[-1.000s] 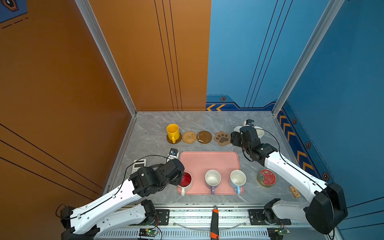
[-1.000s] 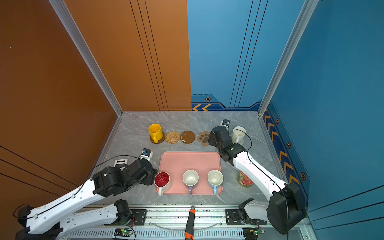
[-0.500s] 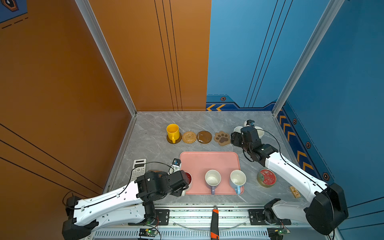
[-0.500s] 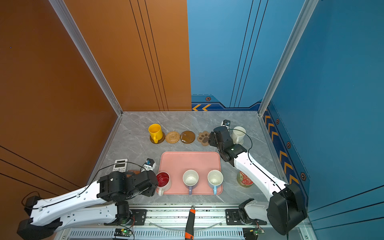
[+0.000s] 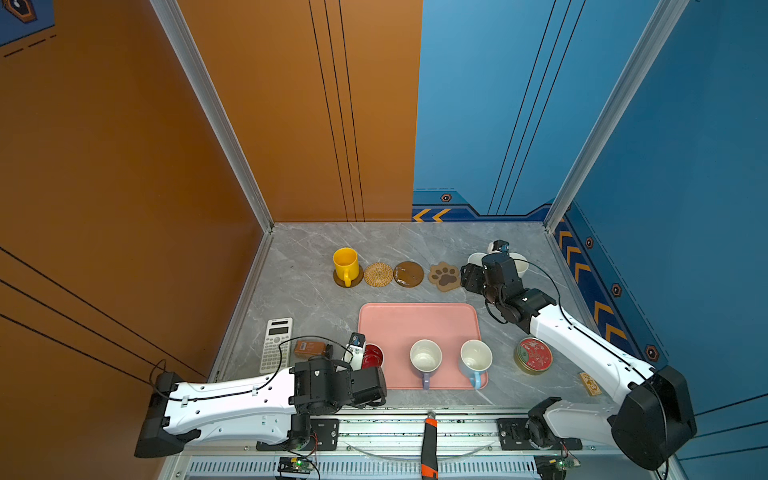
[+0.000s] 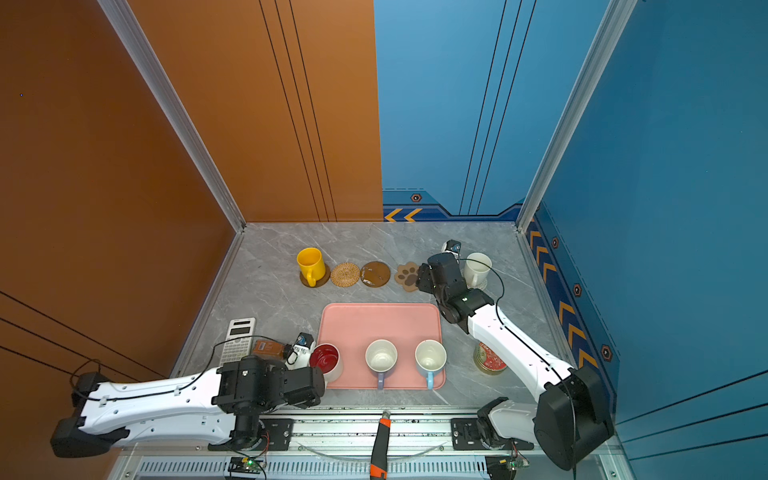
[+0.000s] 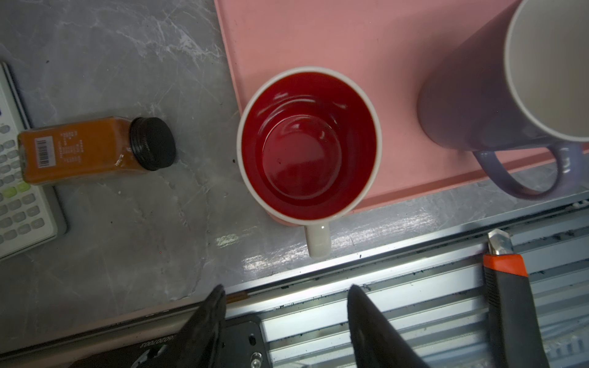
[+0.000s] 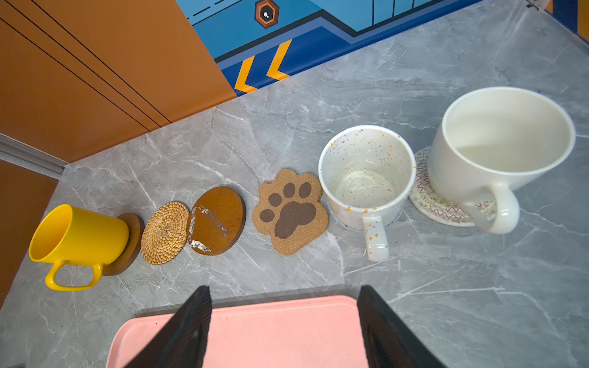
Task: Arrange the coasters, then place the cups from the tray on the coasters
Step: 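Lower the open left gripper into the red-lined mug's opening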
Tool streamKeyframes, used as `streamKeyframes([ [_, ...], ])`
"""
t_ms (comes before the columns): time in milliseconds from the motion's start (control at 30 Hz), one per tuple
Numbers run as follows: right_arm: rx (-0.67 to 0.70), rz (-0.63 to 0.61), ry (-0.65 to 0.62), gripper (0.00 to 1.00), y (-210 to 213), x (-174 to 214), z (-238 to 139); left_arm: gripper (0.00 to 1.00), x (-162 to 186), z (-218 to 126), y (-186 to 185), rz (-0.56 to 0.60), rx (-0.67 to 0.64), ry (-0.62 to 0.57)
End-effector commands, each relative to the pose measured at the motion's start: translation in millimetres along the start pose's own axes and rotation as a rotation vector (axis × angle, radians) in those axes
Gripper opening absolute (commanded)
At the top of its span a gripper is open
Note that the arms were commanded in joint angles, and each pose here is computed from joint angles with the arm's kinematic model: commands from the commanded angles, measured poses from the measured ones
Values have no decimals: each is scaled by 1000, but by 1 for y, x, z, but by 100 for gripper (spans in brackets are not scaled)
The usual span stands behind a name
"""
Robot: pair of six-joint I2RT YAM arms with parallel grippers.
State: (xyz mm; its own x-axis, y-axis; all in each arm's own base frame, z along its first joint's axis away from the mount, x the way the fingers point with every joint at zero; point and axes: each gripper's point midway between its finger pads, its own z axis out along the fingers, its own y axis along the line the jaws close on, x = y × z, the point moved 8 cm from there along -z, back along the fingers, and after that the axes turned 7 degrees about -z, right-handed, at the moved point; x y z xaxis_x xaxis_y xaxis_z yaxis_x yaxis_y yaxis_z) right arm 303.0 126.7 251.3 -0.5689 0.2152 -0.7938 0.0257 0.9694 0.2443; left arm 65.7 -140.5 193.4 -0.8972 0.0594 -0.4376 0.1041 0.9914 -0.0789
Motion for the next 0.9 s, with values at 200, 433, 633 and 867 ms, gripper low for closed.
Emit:
streamKeyframes([
  [200,-28,28,3,71,2,1,3,60,6,20,-6,-56,10,-43],
  [433,-30,32,7,71,3,2,7,58,12,38,-8,-124,69,-67],
  [633,-39,34,17,71,5,4,10,55,13,44,-6,-130,55,-89],
  [867,-43,33,25,71,7,5,13,53,13,51,-6,-121,26,-82],
])
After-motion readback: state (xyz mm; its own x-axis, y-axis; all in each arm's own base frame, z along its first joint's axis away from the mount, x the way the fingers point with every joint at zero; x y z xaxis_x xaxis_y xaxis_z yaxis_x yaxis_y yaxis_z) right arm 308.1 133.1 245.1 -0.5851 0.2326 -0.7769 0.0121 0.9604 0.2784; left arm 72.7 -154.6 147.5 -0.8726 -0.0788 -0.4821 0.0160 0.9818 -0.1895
